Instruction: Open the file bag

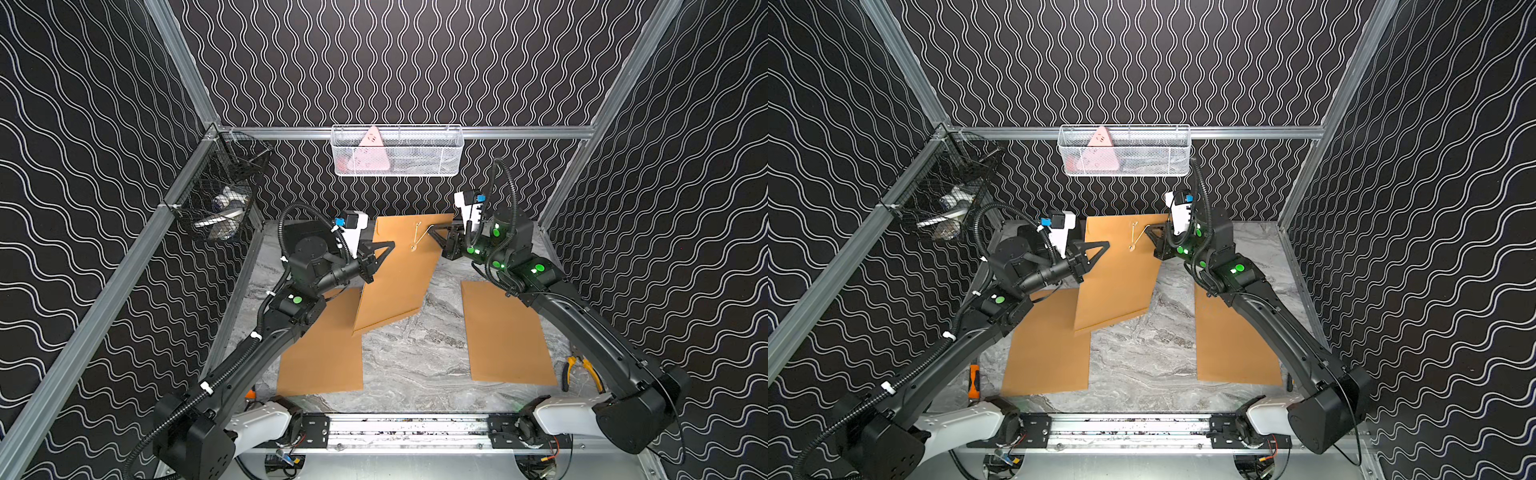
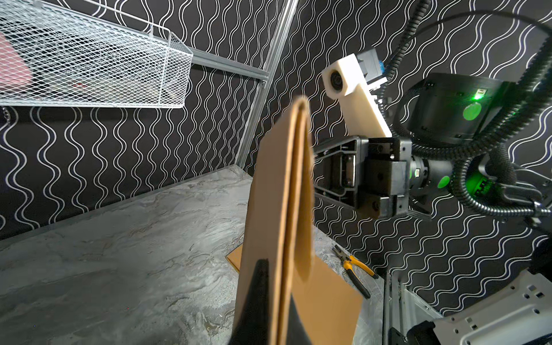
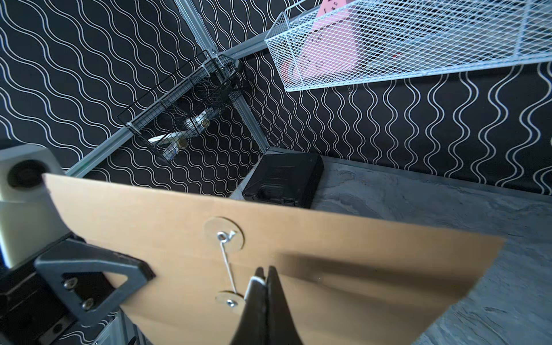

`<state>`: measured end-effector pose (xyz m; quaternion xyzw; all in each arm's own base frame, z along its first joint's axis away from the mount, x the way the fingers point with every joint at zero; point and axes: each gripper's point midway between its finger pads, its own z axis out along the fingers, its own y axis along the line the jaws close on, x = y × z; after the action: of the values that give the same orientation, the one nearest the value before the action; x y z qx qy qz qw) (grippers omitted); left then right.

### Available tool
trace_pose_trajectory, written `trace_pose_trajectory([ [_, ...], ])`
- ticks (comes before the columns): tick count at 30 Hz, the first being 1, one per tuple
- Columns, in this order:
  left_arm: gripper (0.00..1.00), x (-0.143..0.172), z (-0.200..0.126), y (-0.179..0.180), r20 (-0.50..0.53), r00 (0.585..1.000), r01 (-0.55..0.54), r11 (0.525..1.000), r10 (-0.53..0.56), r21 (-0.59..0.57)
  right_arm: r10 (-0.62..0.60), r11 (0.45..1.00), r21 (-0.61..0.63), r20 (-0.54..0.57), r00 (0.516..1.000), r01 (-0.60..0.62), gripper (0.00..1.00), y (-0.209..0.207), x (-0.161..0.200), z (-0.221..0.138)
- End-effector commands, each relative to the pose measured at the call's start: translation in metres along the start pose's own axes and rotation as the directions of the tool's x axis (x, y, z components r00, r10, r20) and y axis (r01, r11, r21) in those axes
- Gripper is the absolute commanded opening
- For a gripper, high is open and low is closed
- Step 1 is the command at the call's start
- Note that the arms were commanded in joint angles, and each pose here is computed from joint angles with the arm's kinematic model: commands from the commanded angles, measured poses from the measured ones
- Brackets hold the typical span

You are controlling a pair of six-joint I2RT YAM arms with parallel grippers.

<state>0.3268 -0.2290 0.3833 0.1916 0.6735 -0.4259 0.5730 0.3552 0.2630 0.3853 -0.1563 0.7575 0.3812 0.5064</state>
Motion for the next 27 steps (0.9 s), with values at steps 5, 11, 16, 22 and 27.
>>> trace_pose_trajectory([
  [5, 0.0, -0.002, 0.002, -0.003, 0.029, 1.0, 0.007, 0.999, -0.008, 0.032, -0.005, 0.998, -0.069, -0.01, 1.0, 0.004, 0.0, 0.017, -0.006, 0.006],
  [11, 0.0, 0.002, 0.003, 0.0, 0.025, 1.0, 0.016, 1.0, -0.017, 0.024, -0.012, 0.993, -0.114, -0.022, 1.0, 0.009, 0.0, 0.03, -0.007, 0.014],
  [16, 0.0, 0.002, 0.003, 0.002, 0.029, 0.999, 0.02, 1.0, -0.02, 0.02, -0.026, 0.989, -0.148, -0.037, 0.999, 0.021, 0.0, 0.044, -0.005, 0.02],
  [22, 0.0, 0.0, 0.004, 0.002, 0.039, 0.999, 0.027, 0.999, -0.028, 0.019, -0.035, 0.985, -0.173, -0.052, 0.998, 0.026, 0.0, 0.055, -0.001, 0.024],
  [27, 0.0, -0.004, 0.003, 0.006, 0.055, 0.998, 0.037, 0.999, -0.036, -0.006, -0.045, 0.982, -0.184, -0.067, 0.997, 0.032, 0.0, 0.062, 0.005, 0.026],
])
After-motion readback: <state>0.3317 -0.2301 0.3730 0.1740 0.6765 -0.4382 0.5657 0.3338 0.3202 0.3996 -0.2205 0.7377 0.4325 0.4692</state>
